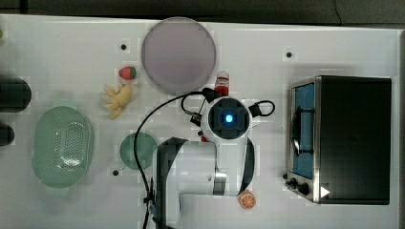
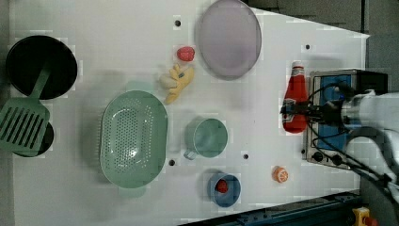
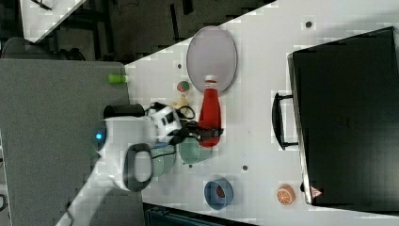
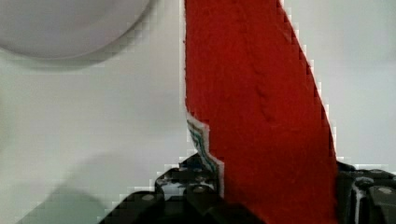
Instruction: Pick ketchup from plate and place it on table.
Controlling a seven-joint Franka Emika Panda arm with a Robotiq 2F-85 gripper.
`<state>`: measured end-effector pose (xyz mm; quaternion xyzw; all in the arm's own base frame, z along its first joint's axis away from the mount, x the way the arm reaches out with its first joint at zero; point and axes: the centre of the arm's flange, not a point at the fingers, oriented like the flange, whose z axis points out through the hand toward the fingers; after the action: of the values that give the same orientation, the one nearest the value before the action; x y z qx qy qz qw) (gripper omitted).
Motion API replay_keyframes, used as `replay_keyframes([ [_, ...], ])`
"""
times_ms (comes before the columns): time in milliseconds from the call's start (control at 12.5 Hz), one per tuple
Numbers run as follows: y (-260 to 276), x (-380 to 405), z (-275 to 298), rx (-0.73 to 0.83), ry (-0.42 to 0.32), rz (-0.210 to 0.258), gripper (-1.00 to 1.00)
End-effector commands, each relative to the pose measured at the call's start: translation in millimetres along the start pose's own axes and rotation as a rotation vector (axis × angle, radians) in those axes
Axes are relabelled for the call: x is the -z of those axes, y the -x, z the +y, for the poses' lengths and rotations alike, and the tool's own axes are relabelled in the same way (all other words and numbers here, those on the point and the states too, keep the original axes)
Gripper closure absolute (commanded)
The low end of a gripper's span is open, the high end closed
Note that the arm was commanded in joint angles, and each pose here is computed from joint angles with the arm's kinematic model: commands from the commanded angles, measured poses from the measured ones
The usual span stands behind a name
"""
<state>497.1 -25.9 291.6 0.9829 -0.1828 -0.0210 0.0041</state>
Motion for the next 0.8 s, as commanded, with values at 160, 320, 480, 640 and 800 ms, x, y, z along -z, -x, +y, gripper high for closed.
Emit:
replay_keyframes([
  [160,-0.9,-42.9,0.7,-0.048,-0.024,0.049,-0.51],
  [320,-0.3,-60.9,1.8,-0.05,-0.019,0.028,-0.96],
  [480,-6.5,-45.1,-3.3,-0.044,-0.033,0.068,-1.0],
  [640,-12.7,-10.2,-6.2,-0.071,-0.051,0.121,-1.0],
  [800,-16.1,32.1,-7.3,-0.175,-0.065,0.146,-1.0],
])
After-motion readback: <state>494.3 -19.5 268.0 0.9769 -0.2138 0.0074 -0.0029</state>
